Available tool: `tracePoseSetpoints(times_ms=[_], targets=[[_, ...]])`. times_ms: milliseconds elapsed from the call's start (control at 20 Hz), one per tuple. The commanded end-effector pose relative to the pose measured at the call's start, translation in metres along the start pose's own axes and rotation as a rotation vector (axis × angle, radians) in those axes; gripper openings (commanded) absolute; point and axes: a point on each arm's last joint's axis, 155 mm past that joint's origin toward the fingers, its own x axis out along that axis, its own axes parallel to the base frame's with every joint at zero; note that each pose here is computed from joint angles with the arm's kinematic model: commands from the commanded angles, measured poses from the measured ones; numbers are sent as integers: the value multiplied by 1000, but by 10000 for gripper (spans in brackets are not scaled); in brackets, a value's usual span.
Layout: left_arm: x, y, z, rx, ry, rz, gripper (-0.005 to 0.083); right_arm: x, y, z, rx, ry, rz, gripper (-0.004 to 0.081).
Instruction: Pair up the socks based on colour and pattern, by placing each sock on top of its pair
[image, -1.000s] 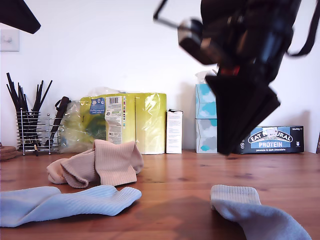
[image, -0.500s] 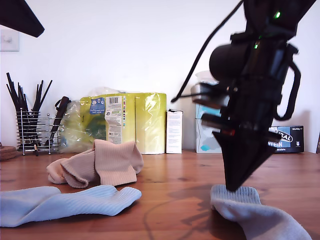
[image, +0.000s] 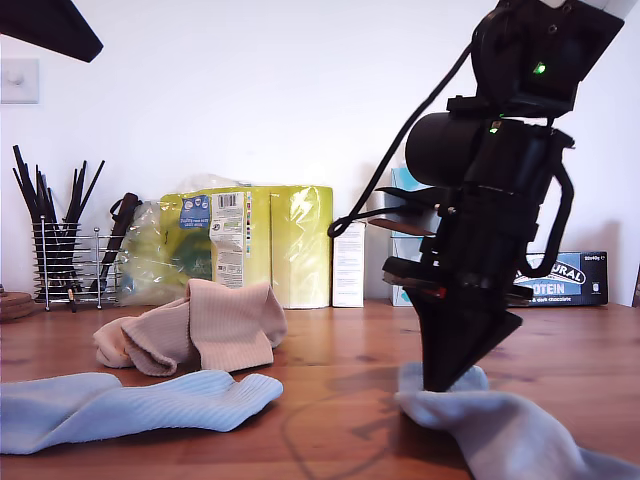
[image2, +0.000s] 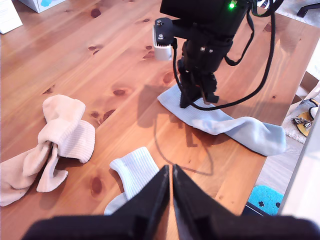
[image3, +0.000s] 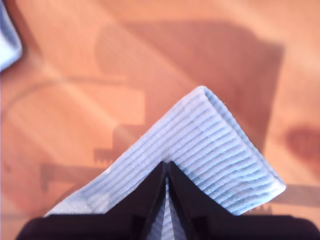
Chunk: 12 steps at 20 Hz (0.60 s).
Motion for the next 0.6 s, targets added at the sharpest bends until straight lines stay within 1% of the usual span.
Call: tracePoseSetpoints(times_ms=[0,150,250,300,450,550], targets=[[2,0,-3,2,6,-2,-24,24,-5,-11,-11,40,-6,-13],[2,0,-3,2,7,-3,-24,29,-17,8,-64,-25,-60,-13],[2,0,-3,2,7,-2,-24,27,-21,23,-80,-75,-78,-13],[3,0,-3,1,9,-2,-24,24,-21,27,-79,-79,-80,-13],[6,1,-9,-11,38,-9,-24,5,-14,37,-71,-65,-53,-13],[11,2,-13,-5,58,-14,-24,-18,-4,51,-67,-122,-33,-13]])
